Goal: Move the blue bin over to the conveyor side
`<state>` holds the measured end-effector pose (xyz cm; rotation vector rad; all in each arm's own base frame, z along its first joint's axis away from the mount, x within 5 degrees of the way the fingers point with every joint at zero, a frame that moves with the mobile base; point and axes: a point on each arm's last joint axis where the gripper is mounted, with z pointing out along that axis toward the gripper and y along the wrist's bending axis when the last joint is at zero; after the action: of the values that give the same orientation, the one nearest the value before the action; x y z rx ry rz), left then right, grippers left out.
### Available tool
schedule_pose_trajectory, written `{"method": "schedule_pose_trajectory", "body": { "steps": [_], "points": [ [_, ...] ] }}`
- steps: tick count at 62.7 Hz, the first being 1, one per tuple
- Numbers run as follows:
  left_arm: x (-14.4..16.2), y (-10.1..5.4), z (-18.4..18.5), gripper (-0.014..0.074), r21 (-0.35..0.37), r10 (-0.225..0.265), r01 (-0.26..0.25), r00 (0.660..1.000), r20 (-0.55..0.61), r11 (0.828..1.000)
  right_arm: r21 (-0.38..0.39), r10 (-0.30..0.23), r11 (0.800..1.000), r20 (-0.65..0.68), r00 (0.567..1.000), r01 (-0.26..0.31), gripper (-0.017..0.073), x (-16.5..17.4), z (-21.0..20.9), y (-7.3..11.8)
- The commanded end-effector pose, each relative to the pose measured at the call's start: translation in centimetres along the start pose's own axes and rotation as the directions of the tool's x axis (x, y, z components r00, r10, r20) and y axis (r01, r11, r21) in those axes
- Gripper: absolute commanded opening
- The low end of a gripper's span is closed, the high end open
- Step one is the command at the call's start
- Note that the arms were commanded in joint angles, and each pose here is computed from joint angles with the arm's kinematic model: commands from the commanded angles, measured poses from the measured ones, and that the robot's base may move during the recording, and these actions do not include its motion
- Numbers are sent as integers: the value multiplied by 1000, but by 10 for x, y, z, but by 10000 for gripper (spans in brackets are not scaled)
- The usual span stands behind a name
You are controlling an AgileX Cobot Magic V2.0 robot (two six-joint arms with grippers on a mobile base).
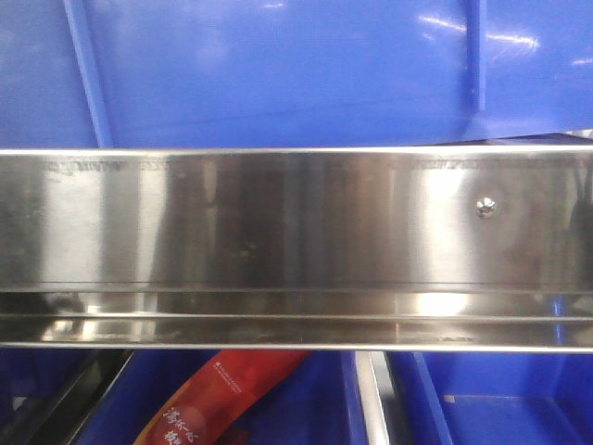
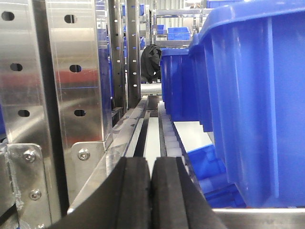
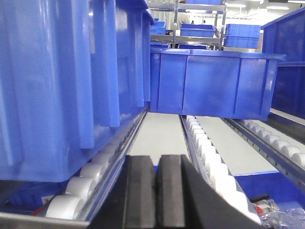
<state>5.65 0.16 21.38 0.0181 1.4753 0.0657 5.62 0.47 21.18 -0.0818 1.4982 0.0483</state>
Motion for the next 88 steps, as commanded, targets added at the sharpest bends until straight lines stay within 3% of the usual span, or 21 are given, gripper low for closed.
{"method": "schedule_pose_trajectory", "body": {
  "steps": [1, 64, 72, 78, 83, 88],
  "points": [
    [-3, 0, 0, -10, 6, -5, 5, 1000, 28, 1000, 4, -8, 1000, 16, 1000, 8, -88, -1, 0, 0],
    [-5, 0, -1, -10, 7, -1, 1, 999, 54, 1000, 4, -8, 1000, 16, 1000, 8, -88, -1, 0, 0],
    [-15, -1, -2, -10, 10, -2, 0, 987, 159, 1000, 4, -9, 1000, 174, 985, 9, -88, -16, -2, 0],
    [-33, 0, -4, -10, 8, -2, 0, 973, 229, 1000, 4, -10, 1000, 370, 929, 9, -88, -34, -7, 0],
    [-56, 2, -8, -10, 3, -1, 0, 962, 272, 1000, 6, -10, 1000, 413, 911, 8, -88, -53, -10, 0],
    [-80, 4, -15, -10, -4, 0, 2, 959, 283, 1000, 10, -11, 1000, 371, 929, 8, -88, -76, -15, -1]
  ]
}}
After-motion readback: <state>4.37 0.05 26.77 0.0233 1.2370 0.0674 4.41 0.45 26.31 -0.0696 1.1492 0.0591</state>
